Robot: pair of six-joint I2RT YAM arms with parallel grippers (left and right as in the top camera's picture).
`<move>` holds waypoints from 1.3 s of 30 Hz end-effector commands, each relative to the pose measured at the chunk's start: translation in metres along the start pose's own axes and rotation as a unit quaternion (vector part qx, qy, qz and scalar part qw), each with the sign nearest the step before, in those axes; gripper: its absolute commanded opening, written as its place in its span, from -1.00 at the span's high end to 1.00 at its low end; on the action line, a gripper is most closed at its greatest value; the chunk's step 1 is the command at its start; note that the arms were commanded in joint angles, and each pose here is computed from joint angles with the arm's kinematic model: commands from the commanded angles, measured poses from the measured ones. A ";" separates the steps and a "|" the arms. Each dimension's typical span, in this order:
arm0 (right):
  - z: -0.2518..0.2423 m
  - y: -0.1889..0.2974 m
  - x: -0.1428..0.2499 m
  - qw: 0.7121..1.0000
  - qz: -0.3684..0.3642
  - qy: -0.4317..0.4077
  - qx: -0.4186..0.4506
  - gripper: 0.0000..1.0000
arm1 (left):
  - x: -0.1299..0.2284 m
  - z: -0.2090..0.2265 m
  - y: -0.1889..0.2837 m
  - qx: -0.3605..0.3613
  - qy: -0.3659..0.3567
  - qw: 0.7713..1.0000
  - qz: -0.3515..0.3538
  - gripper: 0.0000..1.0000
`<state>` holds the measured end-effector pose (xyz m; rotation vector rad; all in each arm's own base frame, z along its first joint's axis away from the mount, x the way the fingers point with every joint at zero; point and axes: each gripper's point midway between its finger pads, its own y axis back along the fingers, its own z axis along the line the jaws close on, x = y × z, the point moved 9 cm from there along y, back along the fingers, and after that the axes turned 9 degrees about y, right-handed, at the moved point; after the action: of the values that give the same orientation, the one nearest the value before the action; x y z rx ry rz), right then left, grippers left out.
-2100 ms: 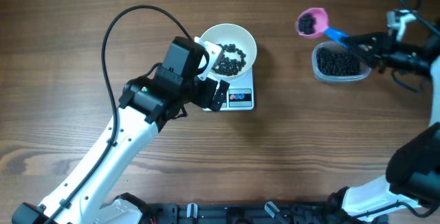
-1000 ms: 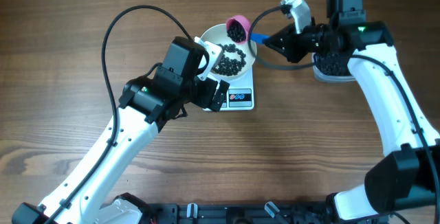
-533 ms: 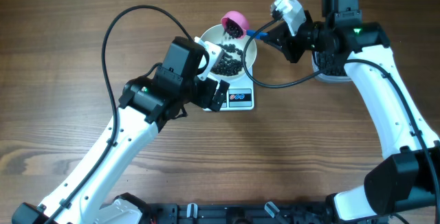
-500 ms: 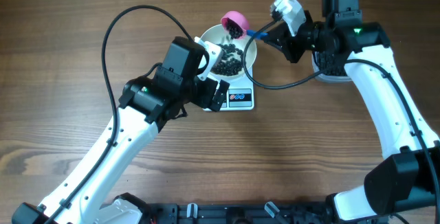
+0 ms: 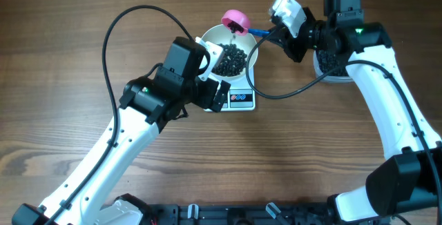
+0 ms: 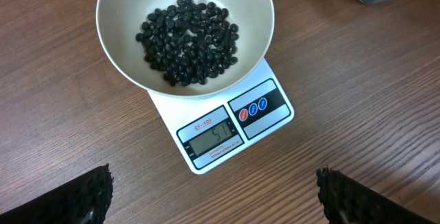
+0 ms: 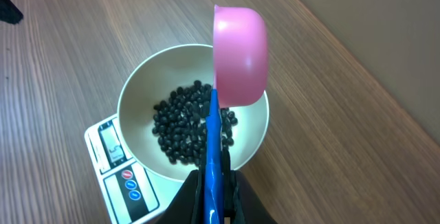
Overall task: Scoop item into bowl and weigh 150g on scale
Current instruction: 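Tilt the scoop to pour beans into the bowl, then return the empty scoop to the bean tub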
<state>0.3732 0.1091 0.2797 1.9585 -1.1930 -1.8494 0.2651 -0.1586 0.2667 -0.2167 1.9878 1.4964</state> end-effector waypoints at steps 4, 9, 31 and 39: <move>0.001 0.006 -0.008 1.000 -0.008 0.026 0.007 0.91 | 0.003 -0.002 -0.004 0.007 -0.009 1.000 0.009 -1.00; 0.001 0.006 -0.009 0.999 -0.008 0.053 0.007 0.92 | 0.003 -0.002 -0.004 0.007 -0.009 1.000 0.009 -1.00; -0.035 0.047 -0.025 0.964 -0.104 -0.222 0.103 0.91 | 0.003 -0.002 -0.004 0.007 -0.009 1.000 0.009 -1.00; -0.053 0.155 0.058 0.882 0.030 -0.348 0.316 0.91 | 0.003 -0.002 -0.004 0.007 -0.009 1.000 0.009 -1.00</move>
<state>0.3719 -0.0204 0.3337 1.6215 -1.9566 -2.4745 0.2651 -0.1586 0.2664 -0.2159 1.9884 1.4967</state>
